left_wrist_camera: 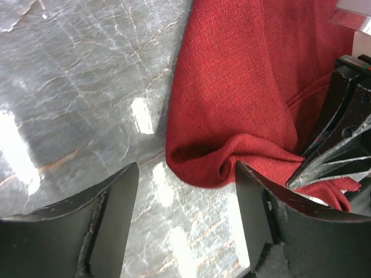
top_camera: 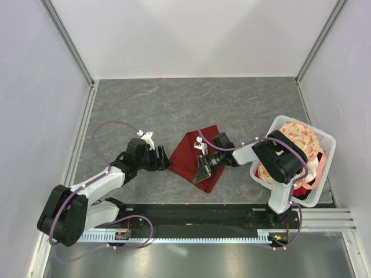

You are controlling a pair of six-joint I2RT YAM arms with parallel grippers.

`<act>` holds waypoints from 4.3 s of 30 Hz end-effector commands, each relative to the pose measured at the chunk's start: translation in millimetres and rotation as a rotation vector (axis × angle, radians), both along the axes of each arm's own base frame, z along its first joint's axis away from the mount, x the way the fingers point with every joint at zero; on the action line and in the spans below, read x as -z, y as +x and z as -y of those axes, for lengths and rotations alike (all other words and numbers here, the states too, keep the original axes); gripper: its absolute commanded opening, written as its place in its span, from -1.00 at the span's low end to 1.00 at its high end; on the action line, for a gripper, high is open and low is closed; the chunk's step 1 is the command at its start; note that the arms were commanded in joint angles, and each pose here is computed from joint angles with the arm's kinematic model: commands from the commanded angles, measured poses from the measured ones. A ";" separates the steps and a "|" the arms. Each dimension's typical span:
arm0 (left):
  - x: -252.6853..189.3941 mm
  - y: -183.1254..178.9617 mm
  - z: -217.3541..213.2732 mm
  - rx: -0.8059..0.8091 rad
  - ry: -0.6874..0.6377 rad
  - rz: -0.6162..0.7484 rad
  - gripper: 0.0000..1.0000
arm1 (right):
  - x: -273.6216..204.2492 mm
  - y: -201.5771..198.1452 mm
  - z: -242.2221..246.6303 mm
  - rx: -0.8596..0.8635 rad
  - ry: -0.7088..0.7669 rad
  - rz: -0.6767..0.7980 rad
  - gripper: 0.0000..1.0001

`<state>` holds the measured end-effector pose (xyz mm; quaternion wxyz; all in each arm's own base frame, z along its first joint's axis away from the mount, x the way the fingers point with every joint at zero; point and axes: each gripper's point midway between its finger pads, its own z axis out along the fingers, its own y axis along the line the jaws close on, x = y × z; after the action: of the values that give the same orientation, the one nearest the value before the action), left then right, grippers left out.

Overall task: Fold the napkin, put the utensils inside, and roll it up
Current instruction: Roll the napkin with the utensil

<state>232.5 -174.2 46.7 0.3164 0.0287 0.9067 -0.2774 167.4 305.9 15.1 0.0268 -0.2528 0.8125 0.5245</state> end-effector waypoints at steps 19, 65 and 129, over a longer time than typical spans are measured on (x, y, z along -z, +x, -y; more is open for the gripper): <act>22.6 25.2 18.8 0.026 -0.035 0.007 0.12 | 25.7 -2.2 12.5 0.023 -0.084 -0.015 -1.00; 30.4 7.1 21.7 0.094 0.085 -0.346 -0.96 | -61.4 5.5 38.7 0.133 -0.614 0.845 0.22; 49.0 8.1 -0.8 0.087 0.268 -0.445 -0.96 | -47.1 -51.9 21.4 -0.172 -0.484 0.305 0.11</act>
<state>245.7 -191.0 14.5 0.1031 0.0279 0.9708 -0.2146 121.7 298.9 75.8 0.0740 -0.4045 0.8610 0.2993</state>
